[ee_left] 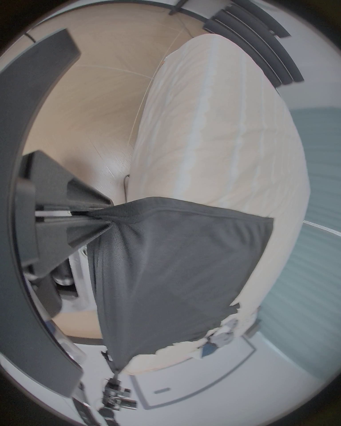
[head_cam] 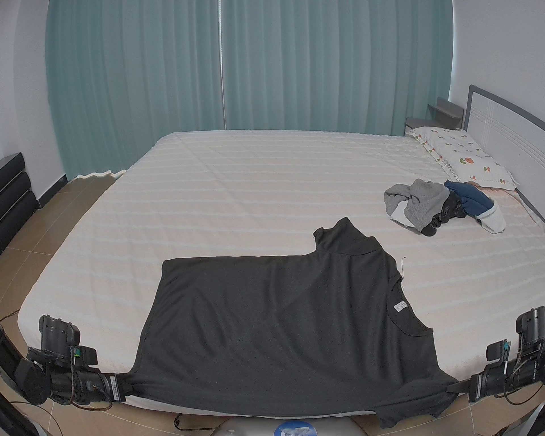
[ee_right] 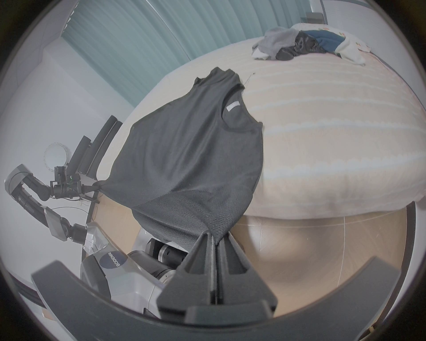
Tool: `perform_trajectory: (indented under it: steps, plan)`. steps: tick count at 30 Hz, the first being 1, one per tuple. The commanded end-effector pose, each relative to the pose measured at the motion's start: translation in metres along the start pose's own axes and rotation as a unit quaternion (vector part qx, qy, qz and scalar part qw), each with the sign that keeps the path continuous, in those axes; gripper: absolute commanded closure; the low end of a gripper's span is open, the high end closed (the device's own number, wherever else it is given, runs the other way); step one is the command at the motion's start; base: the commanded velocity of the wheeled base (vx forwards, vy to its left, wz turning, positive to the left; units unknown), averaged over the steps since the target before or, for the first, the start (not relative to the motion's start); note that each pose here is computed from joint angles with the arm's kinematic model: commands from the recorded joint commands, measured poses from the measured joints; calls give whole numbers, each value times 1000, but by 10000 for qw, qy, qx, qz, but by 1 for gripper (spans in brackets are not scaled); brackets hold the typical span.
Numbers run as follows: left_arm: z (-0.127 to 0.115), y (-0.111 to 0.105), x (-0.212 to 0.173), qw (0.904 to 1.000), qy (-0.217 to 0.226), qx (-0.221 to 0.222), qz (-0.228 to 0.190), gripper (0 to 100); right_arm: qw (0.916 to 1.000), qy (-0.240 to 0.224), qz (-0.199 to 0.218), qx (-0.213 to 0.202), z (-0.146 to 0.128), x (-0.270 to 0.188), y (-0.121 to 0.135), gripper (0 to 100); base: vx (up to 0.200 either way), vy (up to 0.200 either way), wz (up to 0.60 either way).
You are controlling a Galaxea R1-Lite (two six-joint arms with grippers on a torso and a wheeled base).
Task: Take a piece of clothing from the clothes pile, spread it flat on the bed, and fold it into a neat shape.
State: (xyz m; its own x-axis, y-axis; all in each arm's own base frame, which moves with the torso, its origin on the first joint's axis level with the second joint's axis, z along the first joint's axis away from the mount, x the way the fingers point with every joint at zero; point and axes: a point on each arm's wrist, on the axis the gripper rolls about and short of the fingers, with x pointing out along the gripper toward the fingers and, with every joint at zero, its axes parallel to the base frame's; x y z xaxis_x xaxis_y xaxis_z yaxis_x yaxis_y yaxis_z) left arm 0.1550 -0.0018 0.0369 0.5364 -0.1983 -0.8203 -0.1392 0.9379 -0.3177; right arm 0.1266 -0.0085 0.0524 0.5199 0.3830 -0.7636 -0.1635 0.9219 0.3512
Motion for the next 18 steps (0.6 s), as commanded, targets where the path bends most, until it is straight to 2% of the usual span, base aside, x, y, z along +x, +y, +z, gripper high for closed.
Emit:
perform_trajectory:
  steps: [1, 7, 18]
  plan:
    - [24, -9, -10, 9971, -694, -197, -250, 100, 9993, -367, -11, 52, 24, -1, -1, 100, 0, 0, 0]
    - [41, -14, -9, 9940, -932, -448, -357, 100, 9962, -747, 93, 432, 54, -2, 3, 100, 0, 0, 0]
    - [54, -19, -5, 9923, -1050, -510, -406, 100, 9975, -505, 161, 464, 62, 15, 0, 100, 0, 0, 0]
